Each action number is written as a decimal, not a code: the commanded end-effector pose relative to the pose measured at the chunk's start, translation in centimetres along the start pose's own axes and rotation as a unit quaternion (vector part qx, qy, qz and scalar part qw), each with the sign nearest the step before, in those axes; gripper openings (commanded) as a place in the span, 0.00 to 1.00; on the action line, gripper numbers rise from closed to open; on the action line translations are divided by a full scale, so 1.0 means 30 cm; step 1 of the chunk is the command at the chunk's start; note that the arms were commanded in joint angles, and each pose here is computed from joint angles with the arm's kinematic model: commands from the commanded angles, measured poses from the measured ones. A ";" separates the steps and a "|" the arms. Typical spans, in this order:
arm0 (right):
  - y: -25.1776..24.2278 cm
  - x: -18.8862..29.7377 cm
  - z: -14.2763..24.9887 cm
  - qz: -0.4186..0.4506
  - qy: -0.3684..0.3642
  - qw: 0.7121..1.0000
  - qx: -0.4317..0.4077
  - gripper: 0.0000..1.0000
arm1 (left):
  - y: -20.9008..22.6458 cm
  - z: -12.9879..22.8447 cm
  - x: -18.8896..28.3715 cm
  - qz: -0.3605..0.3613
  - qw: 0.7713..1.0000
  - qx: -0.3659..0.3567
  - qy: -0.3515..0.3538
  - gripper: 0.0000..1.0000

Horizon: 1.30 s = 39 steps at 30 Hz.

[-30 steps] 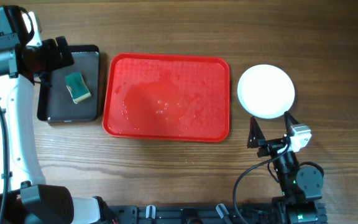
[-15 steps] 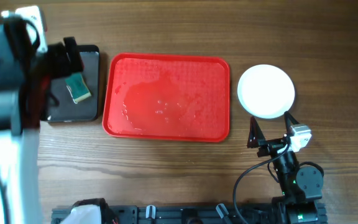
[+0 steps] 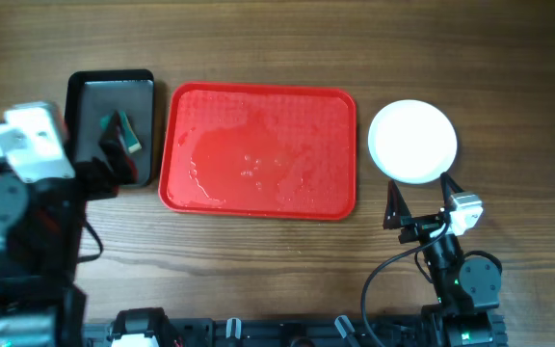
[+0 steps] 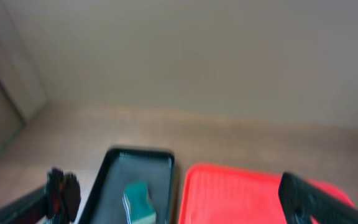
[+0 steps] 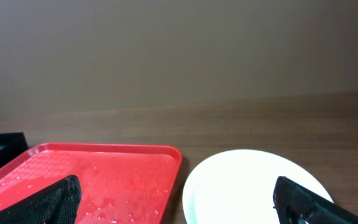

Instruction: Clean dirty plates on tray and stack at the side

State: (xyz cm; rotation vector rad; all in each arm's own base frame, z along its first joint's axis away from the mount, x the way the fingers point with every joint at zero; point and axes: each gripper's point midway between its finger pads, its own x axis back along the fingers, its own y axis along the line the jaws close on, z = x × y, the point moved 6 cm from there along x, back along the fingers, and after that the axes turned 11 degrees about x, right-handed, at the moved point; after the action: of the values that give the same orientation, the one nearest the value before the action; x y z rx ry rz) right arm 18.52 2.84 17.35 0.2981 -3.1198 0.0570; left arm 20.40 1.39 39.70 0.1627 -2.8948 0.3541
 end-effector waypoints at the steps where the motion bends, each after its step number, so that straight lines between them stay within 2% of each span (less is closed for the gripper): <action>1: -0.003 0.001 -0.004 0.006 -0.004 1.000 -0.004 1.00 | 0.027 0.155 0.005 0.027 0.998 -0.005 -0.049 1.00; 4: -0.003 0.001 -0.004 0.006 -0.004 1.000 -0.004 1.00 | 0.042 0.247 0.003 0.045 0.995 -0.010 -0.084 1.00; 10: -0.003 0.001 -0.004 0.006 -0.004 1.000 -0.004 1.00 | 0.056 0.460 -0.030 0.098 0.980 -0.084 -0.149 1.00; 15: -0.003 0.001 -0.004 0.006 -0.004 1.000 -0.004 1.00 | 0.080 0.583 -0.059 0.106 0.977 -0.087 -0.161 1.00; 19: -0.003 0.001 -0.004 0.006 -0.004 1.000 -0.004 1.00 | 0.091 0.626 -0.071 0.104 0.979 -0.087 -0.151 1.00; 27: -0.003 0.001 -0.004 0.006 -0.004 1.000 -0.004 1.00 | 0.110 0.709 -0.093 0.094 0.988 -0.084 -0.084 1.00; 33: -0.003 0.001 -0.004 0.006 -0.004 1.000 -0.004 1.00 | 0.115 0.762 -0.114 0.103 0.988 -0.085 -0.073 1.00; 39: -0.003 0.001 -0.004 0.006 -0.004 1.000 -0.004 1.00 | 0.115 0.767 -0.114 0.103 0.989 -0.085 -0.069 1.00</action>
State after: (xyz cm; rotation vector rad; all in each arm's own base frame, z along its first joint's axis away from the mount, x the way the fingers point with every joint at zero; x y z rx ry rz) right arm 18.53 2.81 17.34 0.2940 -3.1202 0.0564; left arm 18.62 -0.51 16.40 -0.1140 -3.0625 0.1607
